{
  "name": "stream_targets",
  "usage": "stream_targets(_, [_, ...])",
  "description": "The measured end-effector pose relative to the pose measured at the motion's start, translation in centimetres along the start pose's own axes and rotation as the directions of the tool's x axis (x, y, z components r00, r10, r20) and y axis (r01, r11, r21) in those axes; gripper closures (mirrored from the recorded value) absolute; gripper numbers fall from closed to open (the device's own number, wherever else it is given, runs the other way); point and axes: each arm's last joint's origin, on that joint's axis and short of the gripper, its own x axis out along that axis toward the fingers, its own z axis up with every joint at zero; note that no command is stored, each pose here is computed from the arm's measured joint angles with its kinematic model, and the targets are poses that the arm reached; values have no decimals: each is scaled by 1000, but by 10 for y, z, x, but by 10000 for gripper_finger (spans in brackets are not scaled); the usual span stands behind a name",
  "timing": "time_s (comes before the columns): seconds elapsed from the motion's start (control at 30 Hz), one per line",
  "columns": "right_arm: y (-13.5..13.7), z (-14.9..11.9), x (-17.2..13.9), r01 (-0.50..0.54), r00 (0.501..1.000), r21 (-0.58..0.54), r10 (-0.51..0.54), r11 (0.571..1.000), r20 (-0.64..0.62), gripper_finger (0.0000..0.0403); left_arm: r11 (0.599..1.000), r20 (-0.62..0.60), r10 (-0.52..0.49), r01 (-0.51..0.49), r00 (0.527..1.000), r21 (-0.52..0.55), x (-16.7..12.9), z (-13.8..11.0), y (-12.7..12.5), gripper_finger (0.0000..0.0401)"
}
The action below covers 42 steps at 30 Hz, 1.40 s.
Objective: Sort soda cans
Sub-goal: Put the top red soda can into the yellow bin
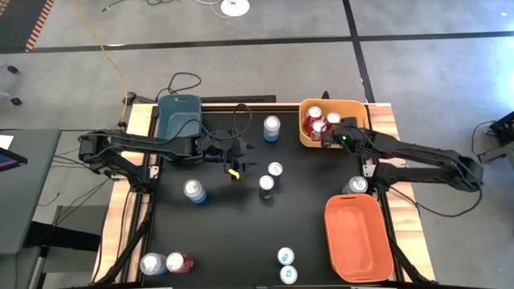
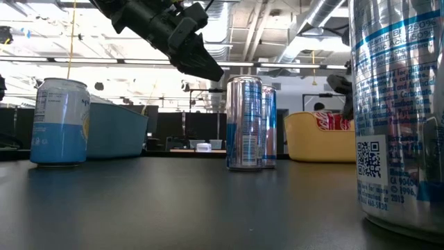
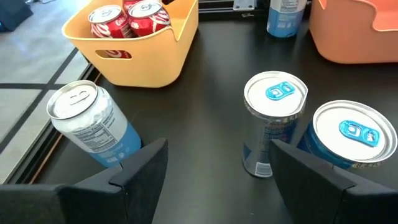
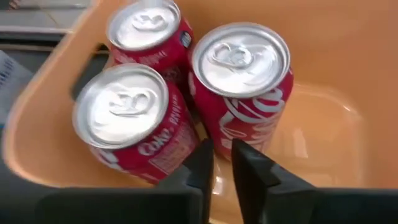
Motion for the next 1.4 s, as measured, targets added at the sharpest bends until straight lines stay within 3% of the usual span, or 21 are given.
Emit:
stream_targets(0.53, [-9, 1, 36, 129, 986, -58, -134, 990, -94, 392, 1000, -2, 5, -5, 1000, 13, 0, 0, 0, 129])
stream_targets(0.8, [-5, 7, 46, 90, 993, -35, -92, 995, -67, 392, 1000, -6, 4, -4, 1000, 15, 0, -1, 0, 129])
stream_targets(1.1, [0, 20, 48, 33, 998, 35, -35, 999, 44, 392, 1000, -13, 1, -1, 1000, 14, 0, -1, 0, 129])
stream_targets(1.4, [-2, 15, 47, 58, 998, 6, -58, 998, 3, 392, 1000, -30, -2, 2, 1000, 18, 0, -3, 0, 129])
